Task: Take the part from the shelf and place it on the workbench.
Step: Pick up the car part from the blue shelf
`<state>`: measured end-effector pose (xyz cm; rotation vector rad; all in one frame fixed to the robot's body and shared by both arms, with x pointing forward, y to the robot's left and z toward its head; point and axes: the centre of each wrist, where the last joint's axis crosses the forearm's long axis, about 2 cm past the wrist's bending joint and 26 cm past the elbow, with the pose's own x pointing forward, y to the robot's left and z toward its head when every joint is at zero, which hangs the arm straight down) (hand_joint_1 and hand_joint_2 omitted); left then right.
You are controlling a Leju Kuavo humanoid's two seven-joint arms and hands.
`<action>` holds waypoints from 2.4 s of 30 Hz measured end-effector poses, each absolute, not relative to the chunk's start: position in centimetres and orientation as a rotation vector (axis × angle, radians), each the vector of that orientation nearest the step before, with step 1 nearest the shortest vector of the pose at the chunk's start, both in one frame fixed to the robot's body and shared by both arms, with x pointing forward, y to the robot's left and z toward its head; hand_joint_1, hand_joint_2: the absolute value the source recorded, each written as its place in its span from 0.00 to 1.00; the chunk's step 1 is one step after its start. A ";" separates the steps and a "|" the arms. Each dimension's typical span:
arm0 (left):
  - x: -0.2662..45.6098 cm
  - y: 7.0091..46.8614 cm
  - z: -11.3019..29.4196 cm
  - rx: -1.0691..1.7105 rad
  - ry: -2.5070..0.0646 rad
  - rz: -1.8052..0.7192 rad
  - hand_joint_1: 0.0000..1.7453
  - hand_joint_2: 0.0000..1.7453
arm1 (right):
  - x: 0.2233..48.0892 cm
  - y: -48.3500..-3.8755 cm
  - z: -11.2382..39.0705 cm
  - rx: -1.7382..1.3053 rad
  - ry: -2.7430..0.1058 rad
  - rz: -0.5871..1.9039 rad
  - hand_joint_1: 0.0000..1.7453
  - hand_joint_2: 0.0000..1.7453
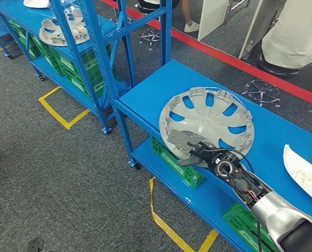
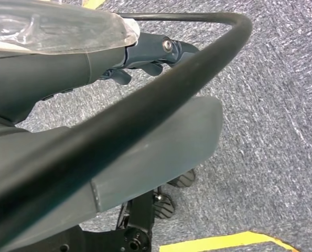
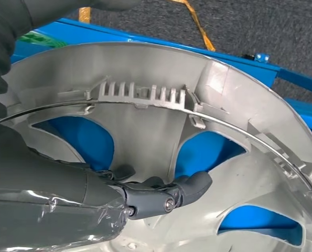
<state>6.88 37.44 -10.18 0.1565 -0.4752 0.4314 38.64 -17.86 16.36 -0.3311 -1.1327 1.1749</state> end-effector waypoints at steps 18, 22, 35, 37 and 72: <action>6.9 37.4 -10.2 0.156 -0.474 0.449 0.00 0.00 | 39.0 -17.6 16.9 -0.413 -1.113 1.241 0.85 1.00; 6.9 37.4 -10.2 0.156 -0.474 0.452 0.00 0.00 | 39.4 -17.5 17.6 -0.462 -1.082 1.288 0.85 1.00; 6.9 37.4 -10.2 0.156 -0.474 0.452 0.00 0.00 | 39.6 -17.2 18.1 -0.481 -1.020 1.365 0.54 1.00; 6.9 37.4 -10.2 0.156 -0.474 0.452 0.00 0.00 | 39.6 -17.2 18.1 -0.485 -1.010 1.377 0.29 1.00; 6.9 37.3 -10.2 0.163 -0.469 0.464 0.00 0.00 | 39.7 -16.8 18.0 -0.608 -0.922 1.548 0.66 1.00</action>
